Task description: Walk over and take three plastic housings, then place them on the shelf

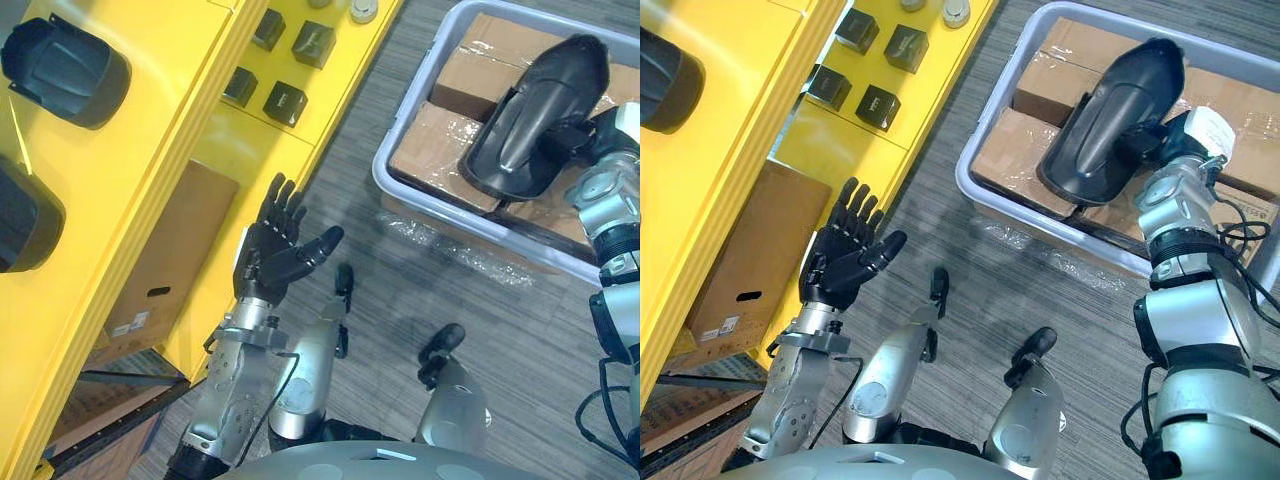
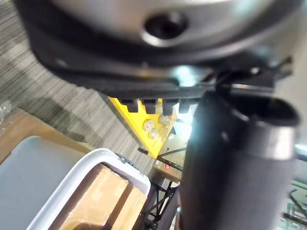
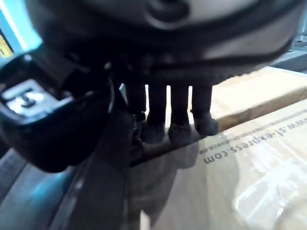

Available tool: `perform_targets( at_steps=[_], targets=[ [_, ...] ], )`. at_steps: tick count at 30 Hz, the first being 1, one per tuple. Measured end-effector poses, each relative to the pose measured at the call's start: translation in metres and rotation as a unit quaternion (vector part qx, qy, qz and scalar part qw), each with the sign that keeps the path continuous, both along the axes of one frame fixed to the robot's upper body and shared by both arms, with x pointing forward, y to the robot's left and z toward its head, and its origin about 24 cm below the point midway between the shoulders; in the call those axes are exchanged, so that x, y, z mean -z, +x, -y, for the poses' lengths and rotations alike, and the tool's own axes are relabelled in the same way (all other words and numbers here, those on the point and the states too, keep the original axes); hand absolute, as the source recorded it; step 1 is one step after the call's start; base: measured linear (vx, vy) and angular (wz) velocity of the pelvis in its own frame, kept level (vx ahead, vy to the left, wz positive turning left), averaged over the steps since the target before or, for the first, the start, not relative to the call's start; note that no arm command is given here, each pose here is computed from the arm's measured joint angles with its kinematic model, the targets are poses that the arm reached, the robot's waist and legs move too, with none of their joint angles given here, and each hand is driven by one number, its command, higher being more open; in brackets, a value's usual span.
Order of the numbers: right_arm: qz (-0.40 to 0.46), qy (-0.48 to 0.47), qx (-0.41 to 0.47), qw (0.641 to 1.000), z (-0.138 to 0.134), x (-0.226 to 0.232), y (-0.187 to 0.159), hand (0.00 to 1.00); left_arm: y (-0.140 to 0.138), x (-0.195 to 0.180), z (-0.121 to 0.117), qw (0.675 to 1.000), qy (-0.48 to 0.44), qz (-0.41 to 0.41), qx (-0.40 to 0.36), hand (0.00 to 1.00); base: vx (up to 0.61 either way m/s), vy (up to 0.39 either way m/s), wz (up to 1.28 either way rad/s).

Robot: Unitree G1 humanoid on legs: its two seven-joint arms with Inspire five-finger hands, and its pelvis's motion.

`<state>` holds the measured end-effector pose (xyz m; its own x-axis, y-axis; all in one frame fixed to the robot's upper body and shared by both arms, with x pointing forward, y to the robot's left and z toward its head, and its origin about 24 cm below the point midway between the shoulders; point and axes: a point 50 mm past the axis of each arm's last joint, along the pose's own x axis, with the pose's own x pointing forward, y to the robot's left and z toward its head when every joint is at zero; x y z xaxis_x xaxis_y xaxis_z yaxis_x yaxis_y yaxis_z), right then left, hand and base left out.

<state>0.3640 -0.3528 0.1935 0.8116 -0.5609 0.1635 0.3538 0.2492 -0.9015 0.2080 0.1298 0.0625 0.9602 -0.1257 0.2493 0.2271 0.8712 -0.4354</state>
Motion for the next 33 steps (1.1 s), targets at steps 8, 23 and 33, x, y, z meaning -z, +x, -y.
perform_targets(
  at_steps=[8, 23, 33],
  targets=[
    [0.096, -0.054, -0.063, 0.992, -0.025, -0.01, -0.001, 0.0, 0.002, -0.034, 0.001, 0.992, 0.086, 0.091, -0.004, 1.0, -0.02, -0.066, -0.17],
    [0.237, -0.12, -0.206, 0.942, -0.093, -0.029, -0.003, 0.0, 0.106, -0.013, 0.006, 0.967, 0.135, -0.146, 0.16, 1.0, 0.01, -0.042, -0.23],
    [0.213, -0.129, -0.334, 0.909, -0.146, 0.005, -0.009, 0.0, 0.129, -0.053, 0.022, 0.97, -0.001, -0.101, 0.219, 1.0, -0.01, -0.031, -0.14]
  ],
)
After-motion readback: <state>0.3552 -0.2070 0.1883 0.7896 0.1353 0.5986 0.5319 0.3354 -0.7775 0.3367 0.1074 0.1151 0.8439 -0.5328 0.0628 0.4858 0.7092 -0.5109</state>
